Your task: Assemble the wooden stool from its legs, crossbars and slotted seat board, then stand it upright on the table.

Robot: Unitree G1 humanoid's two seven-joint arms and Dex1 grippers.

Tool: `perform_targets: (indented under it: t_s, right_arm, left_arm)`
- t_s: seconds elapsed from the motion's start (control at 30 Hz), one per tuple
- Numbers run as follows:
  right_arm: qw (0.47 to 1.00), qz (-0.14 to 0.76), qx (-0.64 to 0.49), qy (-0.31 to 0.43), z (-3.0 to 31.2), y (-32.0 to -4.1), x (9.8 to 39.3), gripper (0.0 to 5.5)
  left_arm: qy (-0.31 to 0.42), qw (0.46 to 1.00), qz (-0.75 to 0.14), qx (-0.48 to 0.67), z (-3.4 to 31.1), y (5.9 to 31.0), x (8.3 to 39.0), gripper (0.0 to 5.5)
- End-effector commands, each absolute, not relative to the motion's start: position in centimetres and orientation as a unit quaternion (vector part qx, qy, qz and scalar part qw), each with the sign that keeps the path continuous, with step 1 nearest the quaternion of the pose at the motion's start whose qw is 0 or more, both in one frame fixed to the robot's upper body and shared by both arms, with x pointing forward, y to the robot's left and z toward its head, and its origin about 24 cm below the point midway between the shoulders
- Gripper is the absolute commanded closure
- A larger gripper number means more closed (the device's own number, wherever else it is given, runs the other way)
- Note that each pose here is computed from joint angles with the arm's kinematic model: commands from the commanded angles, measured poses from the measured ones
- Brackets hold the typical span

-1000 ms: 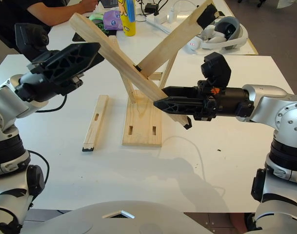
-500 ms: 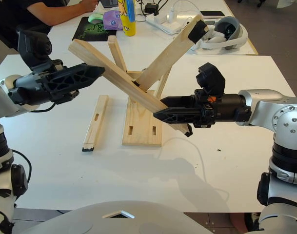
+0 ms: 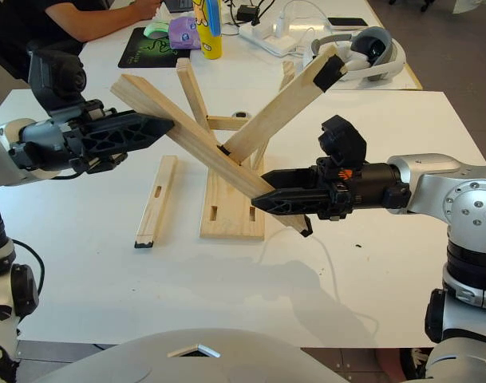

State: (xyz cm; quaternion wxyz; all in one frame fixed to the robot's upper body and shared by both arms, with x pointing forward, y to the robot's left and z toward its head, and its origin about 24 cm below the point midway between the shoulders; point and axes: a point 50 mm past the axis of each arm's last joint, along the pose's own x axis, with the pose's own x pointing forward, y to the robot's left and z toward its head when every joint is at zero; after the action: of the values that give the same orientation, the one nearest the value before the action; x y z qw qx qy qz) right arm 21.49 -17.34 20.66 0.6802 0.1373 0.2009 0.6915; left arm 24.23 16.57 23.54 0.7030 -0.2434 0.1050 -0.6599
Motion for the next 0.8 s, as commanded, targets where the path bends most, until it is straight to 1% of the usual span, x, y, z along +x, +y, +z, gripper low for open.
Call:
perform_targets:
  t_s: [0.03, 0.3, 0.43, 0.5, 0.57, 0.6, 0.63, 0.67, 0.73, 0.77, 0.8]
  right_arm:
    - [0.698, 0.678, 0.109, 0.201, 20.6, -17.6, 22.0, 3.06]
    - [0.717, 0.659, 0.098, 0.206, 20.1, -18.5, 22.5, 1.83]
    - [0.754, 0.618, 0.088, 0.203, 19.4, -20.5, 22.9, 1.8]
    - [0.783, 0.582, 0.103, 0.193, 18.6, -21.7, 23.4, 1.8]
    - [0.803, 0.551, 0.114, 0.195, 17.5, -23.2, 23.2, 1.8]
    - [0.813, 0.537, 0.108, 0.197, 17.1, -23.7, 23.0, 1.8]
    - [0.824, 0.521, 0.074, 0.208, 16.2, -24.1, 22.7, 1.8]
    - [0.83, 0.514, 0.059, 0.207, 15.8, -24.2, 22.5, 1.8]
    - [0.838, 0.512, 0.052, 0.182, 15.5, -23.8, 22.3, 1.8]
    - [0.84, 0.514, 0.05, 0.168, 15.4, -23.4, 22.3, 1.8]
    - [0.838, 0.518, 0.028, 0.169, 14.8, -22.7, 22.0, 1.8]
  left_arm:
    - [0.1, 0.719, -0.649, -0.229, 23.7, 17.0, 24.2, 3.46]
    - [0.077, 0.742, -0.626, -0.227, 23.1, 17.7, 24.0, 3.47]
    - [0.08, 0.759, -0.612, -0.209, 23.0, 18.6, 23.7, 3.47]
    - [0.071, 0.775, -0.598, -0.191, 23.4, 19.4, 23.8, 3.47]
    - [0.063, 0.785, -0.591, -0.174, 24.0, 20.1, 24.1, 3.47]
    - [0.061, 0.79, -0.587, -0.166, 24.2, 20.4, 24.2, 3.47]
    - [0.06, 0.796, -0.581, -0.158, 24.4, 20.8, 24.4, 3.47]
    - [0.059, 0.802, -0.575, -0.15, 24.5, 21.2, 24.5, 3.47]
    - [0.059, 0.816, -0.561, -0.129, 24.8, 22.1, 24.5, 3.47]
    - [0.057, 0.823, -0.552, -0.121, 25.0, 22.6, 24.5, 3.47]
    - [0.059, 0.828, -0.546, -0.111, 25.0, 23.0, 24.5, 3.47]
